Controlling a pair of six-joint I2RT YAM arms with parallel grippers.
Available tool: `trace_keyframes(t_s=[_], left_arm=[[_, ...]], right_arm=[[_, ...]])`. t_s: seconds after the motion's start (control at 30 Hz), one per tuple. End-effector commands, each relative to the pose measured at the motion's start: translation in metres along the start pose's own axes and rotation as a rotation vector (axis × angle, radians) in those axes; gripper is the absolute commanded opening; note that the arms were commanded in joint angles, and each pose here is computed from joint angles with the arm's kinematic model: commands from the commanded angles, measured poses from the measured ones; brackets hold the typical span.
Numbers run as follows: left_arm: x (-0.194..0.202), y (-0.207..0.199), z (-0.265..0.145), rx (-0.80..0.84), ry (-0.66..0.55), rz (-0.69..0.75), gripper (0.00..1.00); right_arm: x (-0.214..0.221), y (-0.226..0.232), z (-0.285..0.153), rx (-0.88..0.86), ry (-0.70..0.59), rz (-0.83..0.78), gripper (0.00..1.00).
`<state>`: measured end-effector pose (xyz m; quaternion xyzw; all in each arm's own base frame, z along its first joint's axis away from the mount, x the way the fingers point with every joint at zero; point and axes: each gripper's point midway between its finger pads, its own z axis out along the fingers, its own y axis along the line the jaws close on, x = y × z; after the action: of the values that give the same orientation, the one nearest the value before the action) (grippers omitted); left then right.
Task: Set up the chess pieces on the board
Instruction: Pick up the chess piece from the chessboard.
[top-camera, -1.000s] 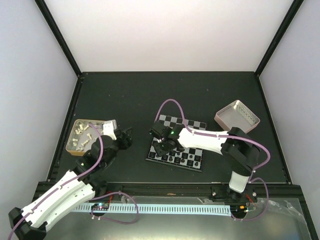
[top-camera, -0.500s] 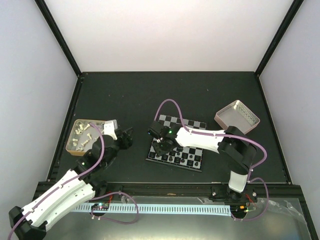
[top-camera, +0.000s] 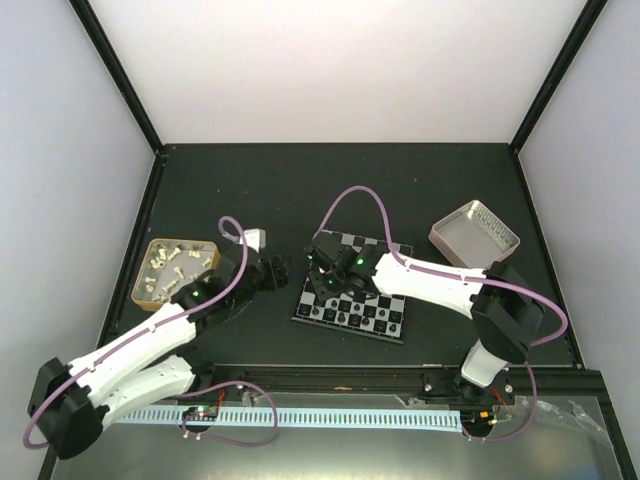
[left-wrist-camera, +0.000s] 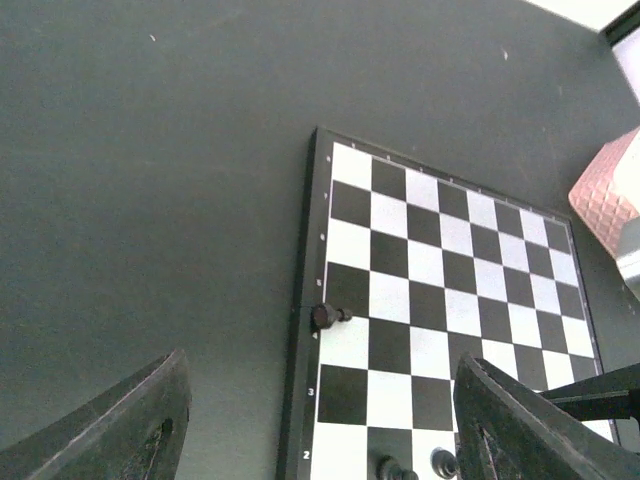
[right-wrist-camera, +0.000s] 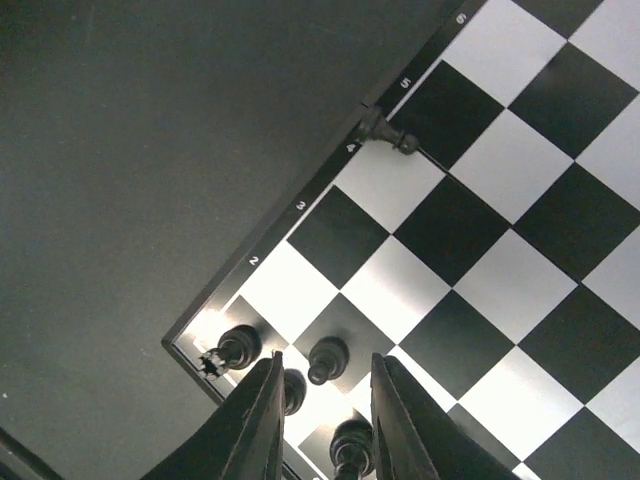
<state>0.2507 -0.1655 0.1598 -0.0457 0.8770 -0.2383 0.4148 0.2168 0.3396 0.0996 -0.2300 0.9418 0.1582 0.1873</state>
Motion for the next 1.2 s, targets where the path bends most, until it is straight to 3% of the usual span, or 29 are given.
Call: trace_keyframes(t_s=[0.0, 0.33, 0.6, 0.93, 1.17], left_arm=[[0.004, -0.020, 0.014, 0.036, 0.106, -0.021, 0.73], [0.042, -0.027, 0.072, -0.071, 0.414, 0.029, 0.51], [0.056, -0.021, 0.101, -0.155, 0.494, 0.026, 0.37], [0.067, -0.009, 0.119, -0.234, 0.541, 0.034, 0.21], [0.066, -0.009, 0.125, -0.243, 0.550, 0.051, 0.20]], right_arm=[[-0.001, -0.010, 0.000, 0.023, -0.036, 0.035, 0.26], [-0.007, -0.052, -0.023, 0.059, -0.174, 0.195, 0.26], [-0.002, -0.082, -0.033, 0.062, -0.235, 0.282, 0.25], [0.000, -0.083, -0.029, 0.048, -0.225, 0.276, 0.23], [0.000, -0.084, -0.029, 0.048, -0.227, 0.277, 0.22]])
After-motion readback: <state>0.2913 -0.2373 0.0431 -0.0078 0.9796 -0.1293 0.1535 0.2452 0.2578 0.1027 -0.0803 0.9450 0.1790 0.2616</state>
